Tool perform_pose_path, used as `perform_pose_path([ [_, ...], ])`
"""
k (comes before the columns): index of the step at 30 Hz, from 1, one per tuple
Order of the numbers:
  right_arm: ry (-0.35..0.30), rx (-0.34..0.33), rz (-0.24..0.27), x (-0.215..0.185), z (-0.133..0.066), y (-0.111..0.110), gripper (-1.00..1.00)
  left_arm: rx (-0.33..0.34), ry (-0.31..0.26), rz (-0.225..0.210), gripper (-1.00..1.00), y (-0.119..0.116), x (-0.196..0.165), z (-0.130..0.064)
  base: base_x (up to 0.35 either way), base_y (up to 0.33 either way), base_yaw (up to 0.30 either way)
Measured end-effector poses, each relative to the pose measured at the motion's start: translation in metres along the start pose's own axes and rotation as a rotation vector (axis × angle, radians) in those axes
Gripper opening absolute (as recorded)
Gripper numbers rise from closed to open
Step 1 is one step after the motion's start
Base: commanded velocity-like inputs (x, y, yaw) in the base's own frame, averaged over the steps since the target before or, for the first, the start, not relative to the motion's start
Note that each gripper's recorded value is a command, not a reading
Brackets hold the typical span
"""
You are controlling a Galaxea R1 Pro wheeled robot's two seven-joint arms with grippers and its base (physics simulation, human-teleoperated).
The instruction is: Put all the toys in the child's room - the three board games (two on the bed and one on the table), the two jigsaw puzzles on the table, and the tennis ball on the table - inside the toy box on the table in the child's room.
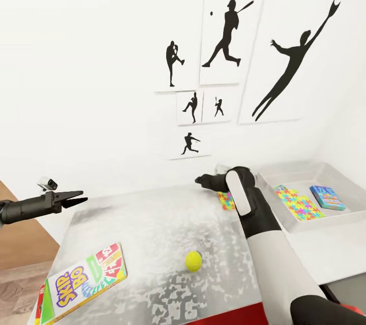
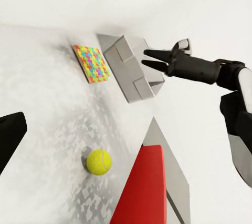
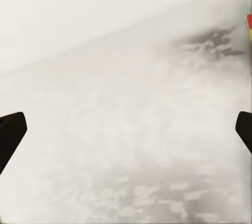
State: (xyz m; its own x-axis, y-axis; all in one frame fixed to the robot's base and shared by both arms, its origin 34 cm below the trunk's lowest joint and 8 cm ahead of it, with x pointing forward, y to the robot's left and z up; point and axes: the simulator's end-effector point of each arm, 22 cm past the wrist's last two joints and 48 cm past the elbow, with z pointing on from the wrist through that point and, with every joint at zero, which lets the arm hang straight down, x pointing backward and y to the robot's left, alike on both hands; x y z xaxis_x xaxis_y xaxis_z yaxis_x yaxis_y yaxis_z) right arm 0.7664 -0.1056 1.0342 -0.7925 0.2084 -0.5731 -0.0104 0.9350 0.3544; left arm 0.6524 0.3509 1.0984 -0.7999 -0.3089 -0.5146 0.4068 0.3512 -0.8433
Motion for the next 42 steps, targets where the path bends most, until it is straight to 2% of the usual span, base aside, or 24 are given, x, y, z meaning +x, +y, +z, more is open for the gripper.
perform_pose_path([
  [8,0.014,0.061,-0.027,0.006,0.004,-0.007,1.0,0.0,0.0,0.0,1.0,0.0,0.0,0.0,-0.043,0.005,0.181],
  [20,0.023,0.07,-0.036,0.01,0.006,-0.008,1.0,0.001,0.002,-0.001,1.0,0.0,0.001,0.001,-0.051,0.021,0.285],
  [37,0.064,0.08,-0.029,0.024,0.017,-0.014,1.0,-0.003,0.006,-0.008,1.0,0.004,0.003,0.002,-0.084,0.129,0.286],
  [42,0.067,0.082,-0.025,0.025,0.018,-0.016,1.0,-0.005,0.007,-0.009,1.0,0.005,0.003,0.002,-0.066,0.16,0.112],
])
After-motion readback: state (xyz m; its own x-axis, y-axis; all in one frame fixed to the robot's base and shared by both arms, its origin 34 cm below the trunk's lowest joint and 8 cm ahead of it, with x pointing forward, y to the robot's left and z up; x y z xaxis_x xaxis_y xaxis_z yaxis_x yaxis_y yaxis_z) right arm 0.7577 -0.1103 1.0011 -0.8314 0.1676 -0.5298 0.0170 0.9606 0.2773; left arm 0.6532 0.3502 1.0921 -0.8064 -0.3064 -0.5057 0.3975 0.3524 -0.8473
